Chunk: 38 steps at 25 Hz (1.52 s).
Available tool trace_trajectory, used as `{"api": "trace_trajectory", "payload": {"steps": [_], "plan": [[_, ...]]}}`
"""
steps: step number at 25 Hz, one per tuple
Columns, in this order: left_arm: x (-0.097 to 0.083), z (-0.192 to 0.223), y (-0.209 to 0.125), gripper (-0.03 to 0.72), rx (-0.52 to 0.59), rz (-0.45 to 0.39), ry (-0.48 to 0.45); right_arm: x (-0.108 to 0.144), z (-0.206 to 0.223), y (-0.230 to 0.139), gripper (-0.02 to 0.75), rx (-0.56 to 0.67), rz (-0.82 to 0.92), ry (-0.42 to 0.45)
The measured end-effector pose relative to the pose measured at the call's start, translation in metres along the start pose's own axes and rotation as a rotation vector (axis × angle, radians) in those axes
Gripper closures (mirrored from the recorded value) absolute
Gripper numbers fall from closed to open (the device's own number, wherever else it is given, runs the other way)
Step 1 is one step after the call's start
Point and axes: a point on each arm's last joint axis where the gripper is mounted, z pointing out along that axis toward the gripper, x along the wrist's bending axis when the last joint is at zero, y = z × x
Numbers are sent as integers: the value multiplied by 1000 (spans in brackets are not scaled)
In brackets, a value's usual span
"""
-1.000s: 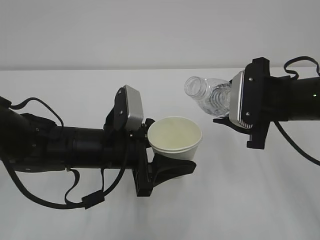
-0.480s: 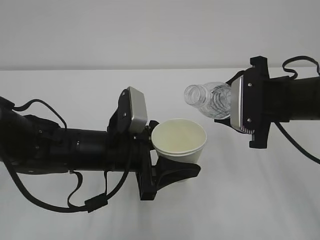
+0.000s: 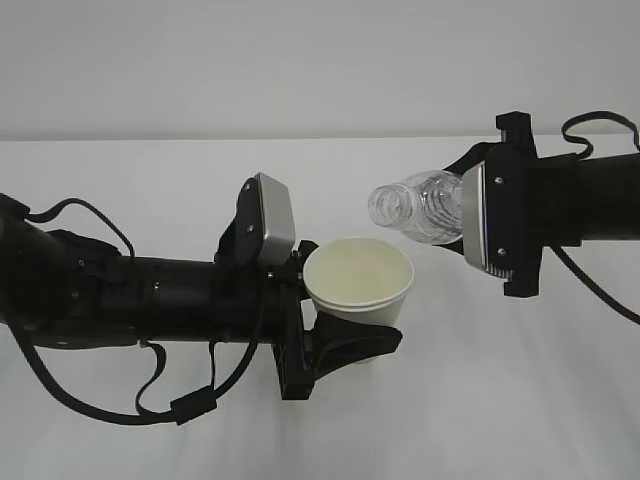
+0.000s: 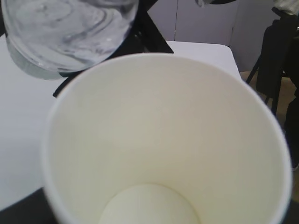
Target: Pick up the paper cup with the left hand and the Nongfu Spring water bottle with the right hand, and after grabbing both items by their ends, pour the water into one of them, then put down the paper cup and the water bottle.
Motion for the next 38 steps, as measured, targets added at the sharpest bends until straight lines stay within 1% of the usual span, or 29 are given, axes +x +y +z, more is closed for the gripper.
{"api": "trace_trajectory", "payload": {"steps": [10,26,38], "plan": [[-1,0,0,200,3,4,-6,-3,0,-1,246,9,-60,-37],[-1,0,0,201,4,5,-8,-12,-1,2,246,-10,-137,-131],[-1,0,0,201,4,6,-9,-13,-1,4,246,-25,-221,-147]]}}
